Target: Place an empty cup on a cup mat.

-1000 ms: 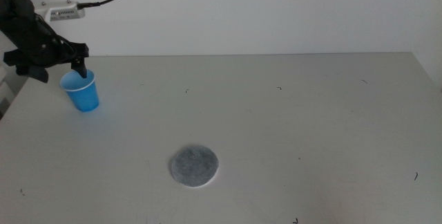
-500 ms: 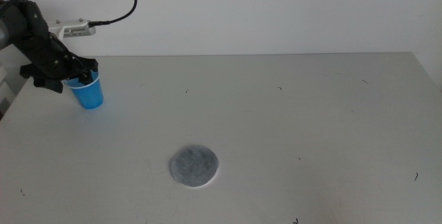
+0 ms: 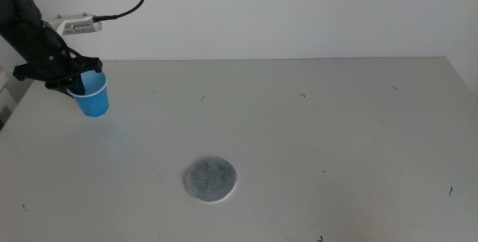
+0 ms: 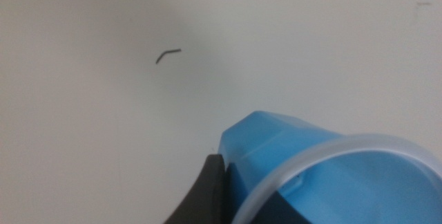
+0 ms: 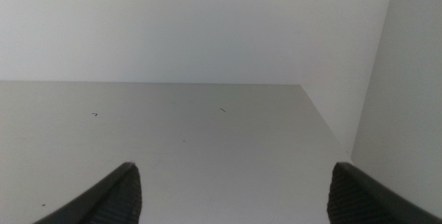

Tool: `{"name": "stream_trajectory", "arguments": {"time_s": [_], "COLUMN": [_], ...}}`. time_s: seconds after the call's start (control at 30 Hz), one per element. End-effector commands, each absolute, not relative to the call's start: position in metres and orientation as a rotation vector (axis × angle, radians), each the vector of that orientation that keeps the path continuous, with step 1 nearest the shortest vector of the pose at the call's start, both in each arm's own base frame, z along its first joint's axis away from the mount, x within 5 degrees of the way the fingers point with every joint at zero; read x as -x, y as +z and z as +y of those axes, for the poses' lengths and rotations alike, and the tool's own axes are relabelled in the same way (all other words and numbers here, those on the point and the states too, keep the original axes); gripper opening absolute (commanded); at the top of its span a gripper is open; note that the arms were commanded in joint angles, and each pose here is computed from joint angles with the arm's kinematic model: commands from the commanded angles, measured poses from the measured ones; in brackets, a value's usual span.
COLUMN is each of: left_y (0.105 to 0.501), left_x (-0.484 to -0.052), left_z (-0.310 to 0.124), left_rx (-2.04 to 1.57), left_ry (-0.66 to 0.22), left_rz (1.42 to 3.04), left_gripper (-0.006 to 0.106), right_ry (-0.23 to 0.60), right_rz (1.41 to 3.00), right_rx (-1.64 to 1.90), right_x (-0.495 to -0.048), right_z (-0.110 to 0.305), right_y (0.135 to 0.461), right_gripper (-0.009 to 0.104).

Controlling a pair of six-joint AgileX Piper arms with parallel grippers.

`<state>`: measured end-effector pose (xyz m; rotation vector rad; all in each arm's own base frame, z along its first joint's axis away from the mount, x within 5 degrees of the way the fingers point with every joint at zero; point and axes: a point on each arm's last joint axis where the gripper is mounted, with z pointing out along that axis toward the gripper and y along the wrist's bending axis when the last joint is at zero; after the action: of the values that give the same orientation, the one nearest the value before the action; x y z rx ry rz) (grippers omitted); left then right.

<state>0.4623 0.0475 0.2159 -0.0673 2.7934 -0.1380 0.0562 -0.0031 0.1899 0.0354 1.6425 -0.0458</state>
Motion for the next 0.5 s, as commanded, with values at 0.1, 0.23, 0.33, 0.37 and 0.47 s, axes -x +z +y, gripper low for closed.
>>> {"name": "stream_trajectory", "arguments": {"time_s": [0.1, 0.23, 0.33, 0.37, 0.47], "left_y": [0.286, 0.299, 0.301, 0.300, 0.297], "left_x": [-0.426, -0.399, -0.382, -0.378, -0.367], "left_z": [0.033, 0.009, -0.016, -0.024, -0.056], "left_rx": [0.057, 0.009, -0.038, -0.049, -0.128], "left_ry": [-0.250, -0.274, -0.294, -0.303, -0.337], "left_rz": [2.683, 2.667, 2.669, 2.672, 2.679], "left_gripper": [0.000, 0.000, 0.000, 0.000, 0.000], "right_ry": [-0.058, -0.058, -0.058, -0.058, -0.058], "right_rz": [1.535, 1.535, 1.535, 1.535, 1.535], "right_rx": [-0.017, -0.017, -0.017, -0.017, -0.017], "right_x": [-0.054, -0.054, -0.054, -0.054, -0.054], "right_z": [-0.003, -0.003, -0.003, -0.003, -0.003], "right_y": [0.202, 0.202, 0.202, 0.202, 0.202], "right_gripper": [0.094, 0.094, 0.094, 0.094, 0.094]}}
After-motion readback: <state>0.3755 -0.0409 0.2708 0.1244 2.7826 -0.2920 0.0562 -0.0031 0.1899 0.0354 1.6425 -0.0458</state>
